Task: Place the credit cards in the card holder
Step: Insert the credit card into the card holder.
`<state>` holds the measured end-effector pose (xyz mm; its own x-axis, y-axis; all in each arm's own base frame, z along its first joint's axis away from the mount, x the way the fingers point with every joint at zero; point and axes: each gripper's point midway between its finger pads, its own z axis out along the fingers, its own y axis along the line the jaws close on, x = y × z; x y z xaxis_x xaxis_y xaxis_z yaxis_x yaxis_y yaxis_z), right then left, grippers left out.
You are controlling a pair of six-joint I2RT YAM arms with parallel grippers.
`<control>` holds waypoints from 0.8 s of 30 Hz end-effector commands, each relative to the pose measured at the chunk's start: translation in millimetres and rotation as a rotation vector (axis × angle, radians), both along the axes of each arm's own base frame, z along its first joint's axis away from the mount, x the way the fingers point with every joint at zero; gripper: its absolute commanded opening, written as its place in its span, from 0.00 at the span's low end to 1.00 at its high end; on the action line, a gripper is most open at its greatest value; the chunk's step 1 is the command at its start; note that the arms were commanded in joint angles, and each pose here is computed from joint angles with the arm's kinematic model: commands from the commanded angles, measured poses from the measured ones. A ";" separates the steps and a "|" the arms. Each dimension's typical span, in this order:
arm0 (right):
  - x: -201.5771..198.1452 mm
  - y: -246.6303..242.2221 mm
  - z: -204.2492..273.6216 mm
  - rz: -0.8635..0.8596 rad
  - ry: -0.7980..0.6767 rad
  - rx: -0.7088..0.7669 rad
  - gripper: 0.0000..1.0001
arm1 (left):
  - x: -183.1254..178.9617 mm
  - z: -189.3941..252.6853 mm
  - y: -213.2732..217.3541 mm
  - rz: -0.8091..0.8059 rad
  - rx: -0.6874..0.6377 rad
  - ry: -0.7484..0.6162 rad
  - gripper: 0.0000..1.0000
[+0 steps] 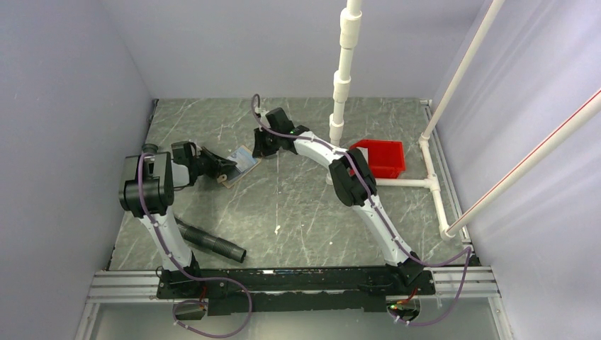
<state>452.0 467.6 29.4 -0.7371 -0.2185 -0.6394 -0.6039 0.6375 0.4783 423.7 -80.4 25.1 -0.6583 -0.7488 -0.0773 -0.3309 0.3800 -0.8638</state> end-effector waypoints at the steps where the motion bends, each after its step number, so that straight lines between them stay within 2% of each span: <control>1: -11.3 2.9 5.4 0.020 0.042 0.036 0.08 | 1.4 -18.5 -3.6 0.023 0.035 0.056 0.00; 9: -18.0 8.4 8.1 0.033 0.083 0.083 0.04 | 12.6 -13.5 -11.3 0.025 0.046 0.042 0.00; 13: -19.6 7.9 13.8 0.045 0.080 0.090 0.04 | 17.3 -10.2 -13.5 0.019 0.033 0.033 0.00; 18: -16.1 4.6 21.7 0.041 0.051 0.068 0.07 | 10.6 -16.9 -15.9 -0.010 0.035 0.088 0.01; 19: -14.5 2.8 23.5 0.036 0.040 0.055 0.08 | 7.0 -17.0 -15.2 -0.024 0.055 0.102 0.05; 22: -9.7 -3.5 27.8 0.024 0.013 0.024 0.11 | -1.8 -6.7 -11.3 -0.058 0.116 0.134 0.29; 24: -8.1 -5.2 31.5 0.020 0.003 0.023 0.12 | -9.0 2.6 -9.1 -0.079 0.146 0.146 0.41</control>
<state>450.4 465.4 31.1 -0.7608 -0.1892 -0.6208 -0.5866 0.6099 0.5328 441.4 -90.0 28.2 -0.6791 -0.7304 -0.0737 -0.3623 0.4207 -0.8317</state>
